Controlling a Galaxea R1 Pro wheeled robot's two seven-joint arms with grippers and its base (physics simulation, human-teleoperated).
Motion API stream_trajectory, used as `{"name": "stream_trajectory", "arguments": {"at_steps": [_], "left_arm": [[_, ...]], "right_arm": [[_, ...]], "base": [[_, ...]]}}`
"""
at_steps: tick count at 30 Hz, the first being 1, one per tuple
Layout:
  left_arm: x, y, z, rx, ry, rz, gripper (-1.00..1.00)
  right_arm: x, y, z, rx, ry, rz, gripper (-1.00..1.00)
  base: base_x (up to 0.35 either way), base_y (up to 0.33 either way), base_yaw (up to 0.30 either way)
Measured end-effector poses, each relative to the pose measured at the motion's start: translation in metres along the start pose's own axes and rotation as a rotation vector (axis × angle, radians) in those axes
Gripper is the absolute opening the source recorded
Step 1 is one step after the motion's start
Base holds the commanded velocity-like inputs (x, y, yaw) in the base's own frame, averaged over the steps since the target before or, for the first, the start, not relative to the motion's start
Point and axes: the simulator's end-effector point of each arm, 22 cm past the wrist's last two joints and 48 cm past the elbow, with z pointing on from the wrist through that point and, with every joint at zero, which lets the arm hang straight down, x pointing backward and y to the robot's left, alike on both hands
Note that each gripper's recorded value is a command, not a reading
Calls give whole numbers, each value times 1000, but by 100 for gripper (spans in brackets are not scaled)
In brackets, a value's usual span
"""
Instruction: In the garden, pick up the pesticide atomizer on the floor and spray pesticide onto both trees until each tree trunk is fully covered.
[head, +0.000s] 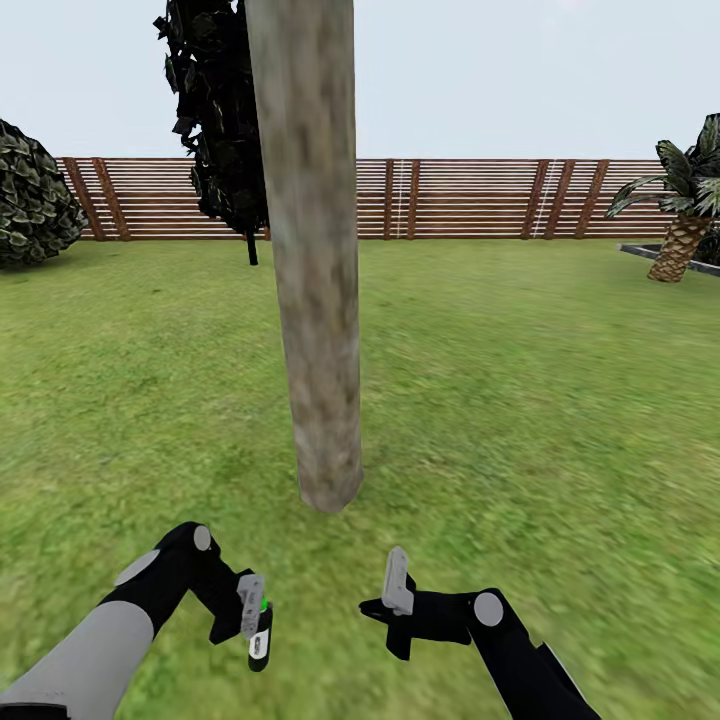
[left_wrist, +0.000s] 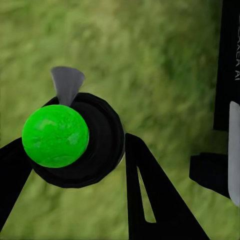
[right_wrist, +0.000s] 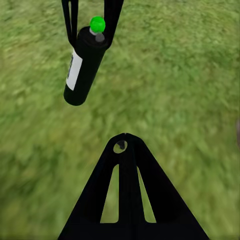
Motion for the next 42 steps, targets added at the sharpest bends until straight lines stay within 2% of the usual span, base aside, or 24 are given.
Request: {"name": "stream_trajectory", "arguments": {"at_steps": [7, 10, 11, 14, 16, 17, 18, 19, 20, 21, 22, 23, 24, 26, 27, 29, 31, 32, 36, 38, 40, 42], "left_arm": [[7, 1, -3, -6, 8, -8, -100], [22, 4, -10, -18, 26, -23, -100], [35, 9, -17, -38, 39, -38, -100], [56, 32, -33, -148, 30, -92, -100], [65, 54, -45, -255, 4, -143, -100], [72, 73, -56, -353, -31, -201, -100], [79, 83, -56, -419, -58, -257, -100], [85, 88, -54, -453, -70, -292, -100], [110, 105, -49, -595, -92, -442, -100], [116, 112, -50, -651, -114, -495, -100], [120, 116, -52, -694, -136, -545, -100], [127, 123, -56, -754, -172, -621, -100], [131, 126, -58, -788, -197, -672, -100], [143, 126, -53, -841, -236, -790, -100], [150, 127, -51, -874, -244, -842, -100], [156, 130, -55, -919, -252, -890, -100], [159, 132, -57, -957, -280, -956, -100], [152, 120, -32, -915, -285, -999, -100], [156, 97, -2, -863, -268, -1039, -100], [158, 95, -2, -861, -270, -1045, -100], [161, 92, -1, -851, -269, -1047, -100], [164, 87, 4, -836, -251, -1065, -100]], "right_arm": [[5, 2, 1, -5, 6, 11, -100], [11, 4, 1, -8, 15, 25, -100], [15, 5, 0, -10, 21, 31, 100], [32, 11, -1, -21, 47, 62, 100], [53, 15, -6, -29, 78, 90, 100], [74, 10, -17, -6, 110, 118, 100], [94, -7, -30, 70, 127, 171, 100], [106, -16, -38, 118, 133, 210, 100], [149, -34, -62, 263, 154, 350, 100], [162, -42, -73, 322, 149, 404, 100], [170, -47, -80, 363, 147, 431, 100], [183, -53, -90, 426, 148, 466, 100], [193, -56, -96, 473, 152, 491, 100], [227, -62, -117, 624, 182, 570, 100], [250, -64, -132, 732, 215, 616, 100], [270, -67, -150, 842, 258, 640, 100], [292, -68, -173, 969, 323, 655, 100], [306, -63, -187, 1026, 362, 660, 100], [320, -51, -200, 1048, 369, 648, 100], [321, -49, -201, 1049, 367, 646, 100], [326, -50, -212, 1068, 374, 642, 100], [335, -53, -232, 1129, 378, 671, 100]], "base": [[0, 0, 0], [0, 0, 0], [0, 0, 0], [0, 0, 0], [0, 0, 0], [0, 0, 0], [0, 0, 0], [0, 0, 0], [0, 0, 0], [0, 0, 0], [0, 0, 0], [0, 0, 0], [0, 0, 0], [0, 0, 0], [0, 0, 0], [0, 0, 0], [0, 0, 0], [0, 0, 0], [0, 0, 0], [0, 0, 0], [15, 0, 0], [110, 0, 0]]}}
